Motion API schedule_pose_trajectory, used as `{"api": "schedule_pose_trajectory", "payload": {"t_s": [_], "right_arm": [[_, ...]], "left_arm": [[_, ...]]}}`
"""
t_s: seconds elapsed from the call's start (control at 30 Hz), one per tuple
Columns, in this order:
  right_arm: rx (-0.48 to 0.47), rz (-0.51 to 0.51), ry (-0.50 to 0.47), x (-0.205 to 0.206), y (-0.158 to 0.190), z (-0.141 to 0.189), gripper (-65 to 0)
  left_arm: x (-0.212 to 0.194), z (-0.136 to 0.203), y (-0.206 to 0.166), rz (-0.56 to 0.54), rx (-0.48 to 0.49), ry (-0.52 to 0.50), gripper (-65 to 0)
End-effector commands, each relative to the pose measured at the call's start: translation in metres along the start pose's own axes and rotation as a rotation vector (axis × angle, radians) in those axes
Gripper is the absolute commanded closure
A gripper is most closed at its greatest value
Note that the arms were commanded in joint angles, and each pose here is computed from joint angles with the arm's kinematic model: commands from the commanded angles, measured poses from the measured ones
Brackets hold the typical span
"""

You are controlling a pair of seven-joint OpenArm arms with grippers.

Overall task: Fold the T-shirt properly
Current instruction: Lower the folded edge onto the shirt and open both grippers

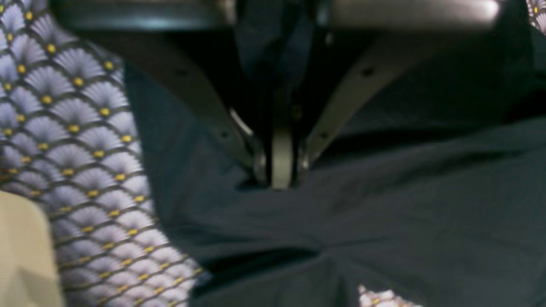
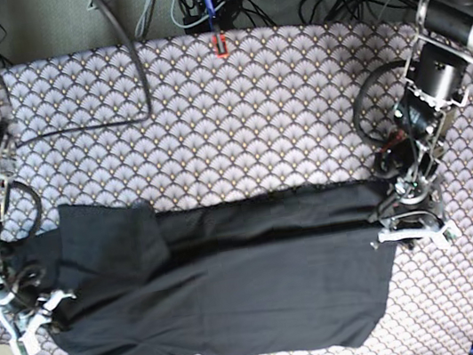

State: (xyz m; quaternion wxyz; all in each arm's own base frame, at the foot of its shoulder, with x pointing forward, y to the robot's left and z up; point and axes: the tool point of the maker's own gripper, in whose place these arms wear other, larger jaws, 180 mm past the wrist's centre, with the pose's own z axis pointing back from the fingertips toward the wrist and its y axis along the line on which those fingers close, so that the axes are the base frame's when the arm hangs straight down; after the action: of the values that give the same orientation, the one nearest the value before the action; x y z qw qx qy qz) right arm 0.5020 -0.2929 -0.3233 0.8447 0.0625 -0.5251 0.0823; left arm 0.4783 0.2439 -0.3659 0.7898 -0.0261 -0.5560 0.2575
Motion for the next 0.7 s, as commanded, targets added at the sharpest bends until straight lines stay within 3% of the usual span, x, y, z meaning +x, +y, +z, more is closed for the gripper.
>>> {"api": "schedule_pose_trajectory", "payload": {"t_s": [0.0, 0.37, 0.67], "right_arm": [[-0.015, 0.010, -0.087, 0.034, -0.009, 0.003, 0.0], [-0.010, 0.010, -0.084, 0.033, -0.007, 0.002, 0.0], [-0.011, 0.012, -0.084, 0.034, -0.007, 0.002, 0.0]], "left_arm": [[0.037, -0.006, -0.015, 0.014, -0.032, -0.085, -14.2], [0.068, -0.015, -0.028, 0.022, -0.036, -0.132, -14.2], [0.053, -0.013, -0.028, 0.022, -0.039, -0.107, -14.2]]}}
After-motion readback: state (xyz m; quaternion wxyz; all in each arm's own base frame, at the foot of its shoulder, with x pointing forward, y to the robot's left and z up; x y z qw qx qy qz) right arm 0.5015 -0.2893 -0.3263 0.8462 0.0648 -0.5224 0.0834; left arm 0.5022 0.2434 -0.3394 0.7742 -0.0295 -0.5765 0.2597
